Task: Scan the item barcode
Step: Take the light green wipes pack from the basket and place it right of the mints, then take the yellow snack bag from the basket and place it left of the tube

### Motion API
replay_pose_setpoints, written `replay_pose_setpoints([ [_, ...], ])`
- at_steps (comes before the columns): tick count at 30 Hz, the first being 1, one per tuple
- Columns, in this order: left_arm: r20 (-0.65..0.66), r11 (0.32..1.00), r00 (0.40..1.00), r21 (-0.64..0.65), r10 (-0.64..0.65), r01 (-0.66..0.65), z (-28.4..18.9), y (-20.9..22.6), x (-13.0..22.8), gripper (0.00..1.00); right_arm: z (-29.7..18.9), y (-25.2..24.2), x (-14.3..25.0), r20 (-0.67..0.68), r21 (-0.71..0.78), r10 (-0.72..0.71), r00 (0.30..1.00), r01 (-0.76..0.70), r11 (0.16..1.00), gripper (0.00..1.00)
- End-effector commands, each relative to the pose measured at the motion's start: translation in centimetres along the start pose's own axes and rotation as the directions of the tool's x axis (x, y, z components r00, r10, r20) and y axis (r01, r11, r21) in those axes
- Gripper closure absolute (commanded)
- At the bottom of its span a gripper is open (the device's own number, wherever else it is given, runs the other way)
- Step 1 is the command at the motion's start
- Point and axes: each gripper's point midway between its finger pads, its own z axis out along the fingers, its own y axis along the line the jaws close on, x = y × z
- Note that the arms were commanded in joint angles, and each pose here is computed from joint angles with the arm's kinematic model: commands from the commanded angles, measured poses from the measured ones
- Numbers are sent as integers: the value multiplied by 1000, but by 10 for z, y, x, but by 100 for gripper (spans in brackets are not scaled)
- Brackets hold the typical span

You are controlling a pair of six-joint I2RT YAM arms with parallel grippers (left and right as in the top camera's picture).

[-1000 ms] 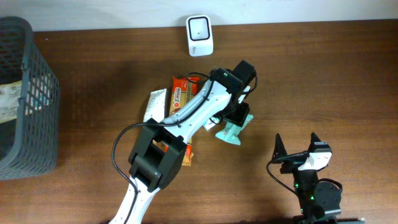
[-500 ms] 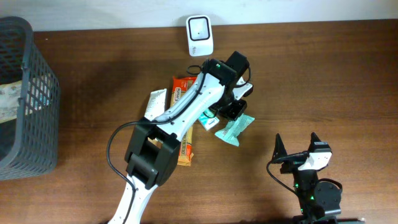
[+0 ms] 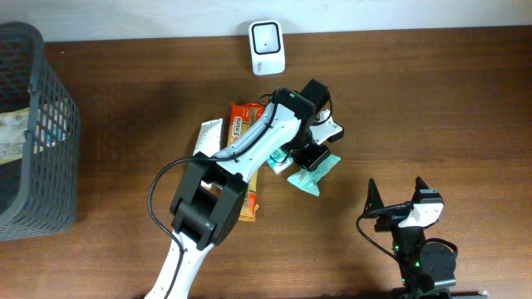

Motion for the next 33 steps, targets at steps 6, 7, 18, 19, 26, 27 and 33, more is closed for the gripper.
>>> replay_pose_setpoints([
  [6,31,993,996,-85,-83,85,2,30,-9,100,0,1,3,-4,-1,3,1000,-3,1000,1],
  [7,71,982,994,-164,-78,89,-11,48,-19,100,0,1,3,-4,-1,3,1000,-3,1000,1],
  [18,679,776,734,-479,30,411,-352,123,-55,89,0,1,3,-4,-1,3,1000,-3,1000,1],
  [19,719,739,694,-487,38,465,-381,133,-41,86,0,1,3,-4,-1,3,1000,-3,1000,1],
  [26,872,441,451,-335,-190,833,-482,245,119,48,0,1,3,-4,-1,2,1000,-2,1000,1],
  [27,886,399,406,-297,-224,868,-486,255,138,45,0,1,3,-4,-1,3,1000,-3,1000,1],
  [33,984,98,8,9,-177,995,-564,282,262,27,0,1,3,-4,-1,3,1000,-3,1000,1],
])
